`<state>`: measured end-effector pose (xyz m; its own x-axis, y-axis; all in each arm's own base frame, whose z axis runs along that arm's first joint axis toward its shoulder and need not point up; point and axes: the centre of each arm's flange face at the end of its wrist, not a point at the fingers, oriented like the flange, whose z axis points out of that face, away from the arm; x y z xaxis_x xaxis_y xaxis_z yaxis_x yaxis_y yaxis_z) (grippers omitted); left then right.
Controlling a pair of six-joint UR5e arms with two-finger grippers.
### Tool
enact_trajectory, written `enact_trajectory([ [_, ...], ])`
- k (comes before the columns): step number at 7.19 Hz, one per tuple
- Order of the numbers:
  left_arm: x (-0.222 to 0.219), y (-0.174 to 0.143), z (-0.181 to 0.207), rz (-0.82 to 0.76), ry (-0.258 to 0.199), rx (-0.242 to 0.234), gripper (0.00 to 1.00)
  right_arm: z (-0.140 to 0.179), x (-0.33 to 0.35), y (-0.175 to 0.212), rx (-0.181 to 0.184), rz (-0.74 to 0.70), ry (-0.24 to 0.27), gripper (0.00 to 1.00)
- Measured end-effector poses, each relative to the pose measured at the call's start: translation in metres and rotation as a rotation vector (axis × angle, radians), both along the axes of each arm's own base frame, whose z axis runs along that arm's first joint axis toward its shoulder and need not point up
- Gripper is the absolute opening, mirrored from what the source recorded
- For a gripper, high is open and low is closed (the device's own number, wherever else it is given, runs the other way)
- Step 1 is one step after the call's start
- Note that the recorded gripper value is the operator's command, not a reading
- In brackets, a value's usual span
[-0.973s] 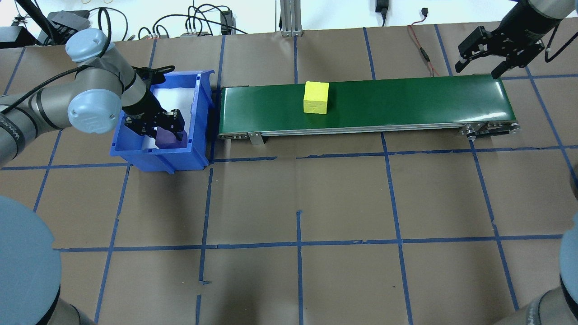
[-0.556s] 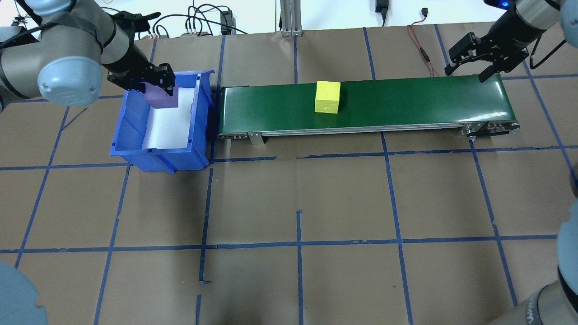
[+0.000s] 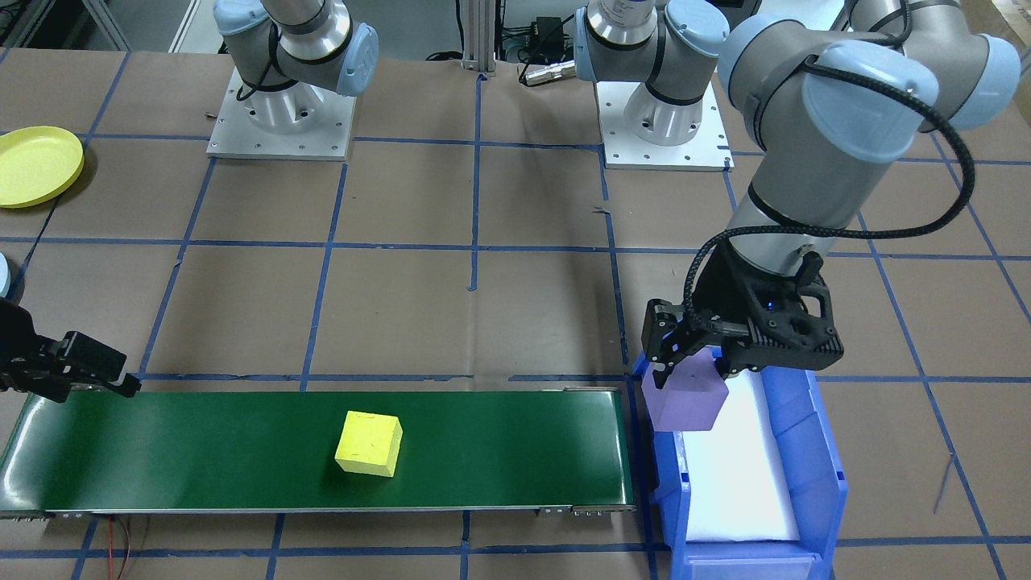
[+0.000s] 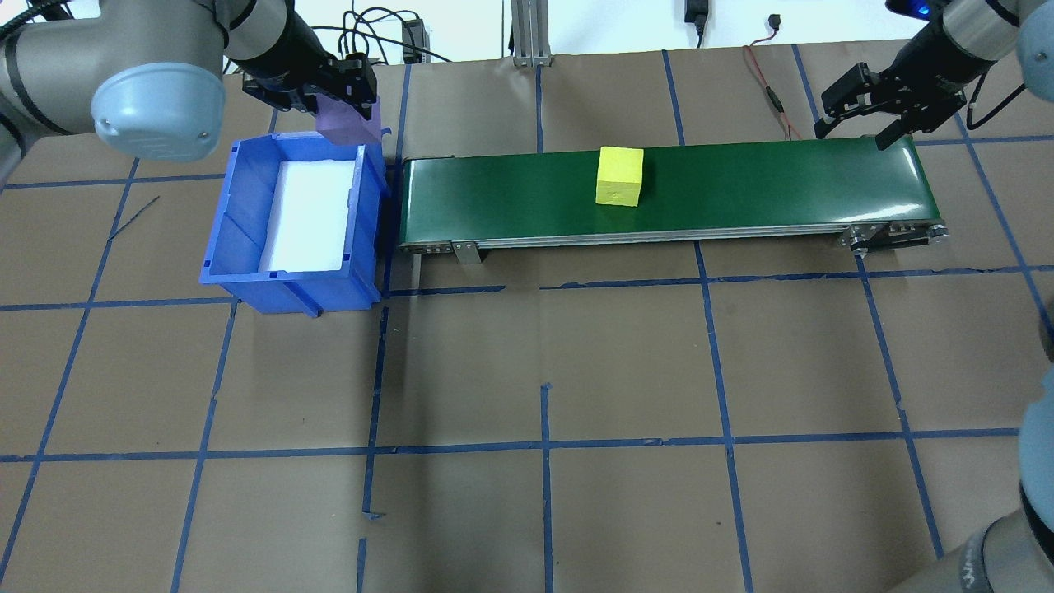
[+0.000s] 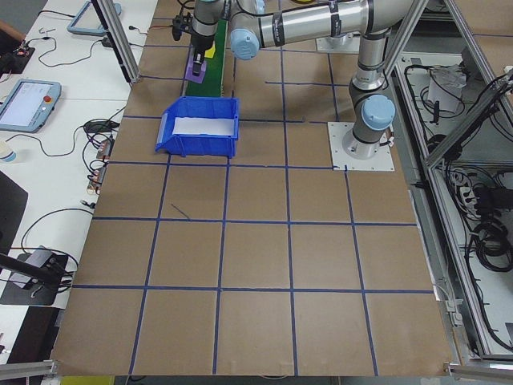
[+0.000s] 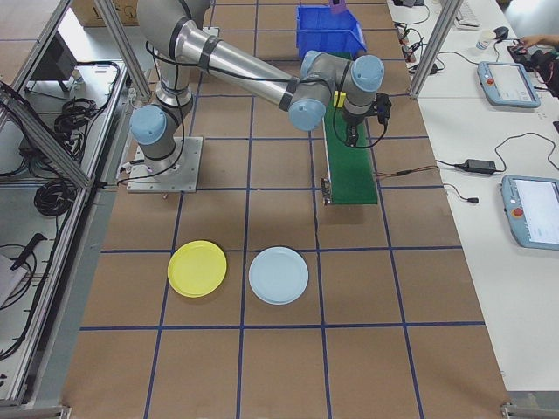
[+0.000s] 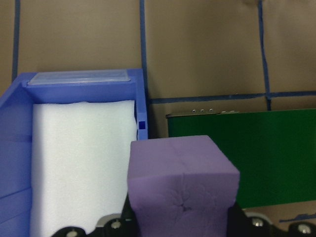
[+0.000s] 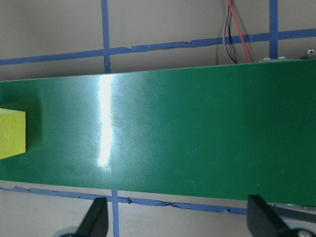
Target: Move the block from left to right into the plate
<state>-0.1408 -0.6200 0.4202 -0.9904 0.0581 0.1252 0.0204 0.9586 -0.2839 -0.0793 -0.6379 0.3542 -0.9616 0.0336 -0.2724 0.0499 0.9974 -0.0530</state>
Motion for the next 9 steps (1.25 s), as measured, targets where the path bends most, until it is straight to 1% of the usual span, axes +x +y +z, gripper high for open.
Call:
enact_trajectory([
  [1,-0.006,-0.008,-0.016,-0.005,0.009,0.002,0.45,-0.004,-0.011,0.003,0.007,-0.020,-0.005,1.00],
  [3,-0.023,-0.015,-0.047,-0.029,0.013,0.030,0.45,-0.009,-0.020,0.007,0.017,-0.035,-0.011,1.00],
  [5,-0.035,-0.019,-0.067,-0.044,0.013,0.056,0.45,-0.014,-0.020,0.009,0.023,-0.038,-0.018,1.00],
  [6,-0.037,-0.021,-0.073,-0.049,0.013,0.063,0.45,-0.015,-0.019,0.009,0.020,-0.037,-0.034,1.00],
  [7,-0.039,-0.024,-0.081,-0.055,0.015,0.065,0.45,-0.014,-0.016,0.007,-0.007,-0.015,-0.056,1.00],
  [8,-0.040,-0.028,-0.092,-0.058,0.020,0.068,0.56,-0.011,-0.015,0.004,-0.052,0.030,-0.063,1.00],
  [9,-0.040,-0.031,-0.102,-0.058,0.023,0.079,1.00,-0.011,-0.014,0.002,-0.085,0.058,-0.074,1.00],
])
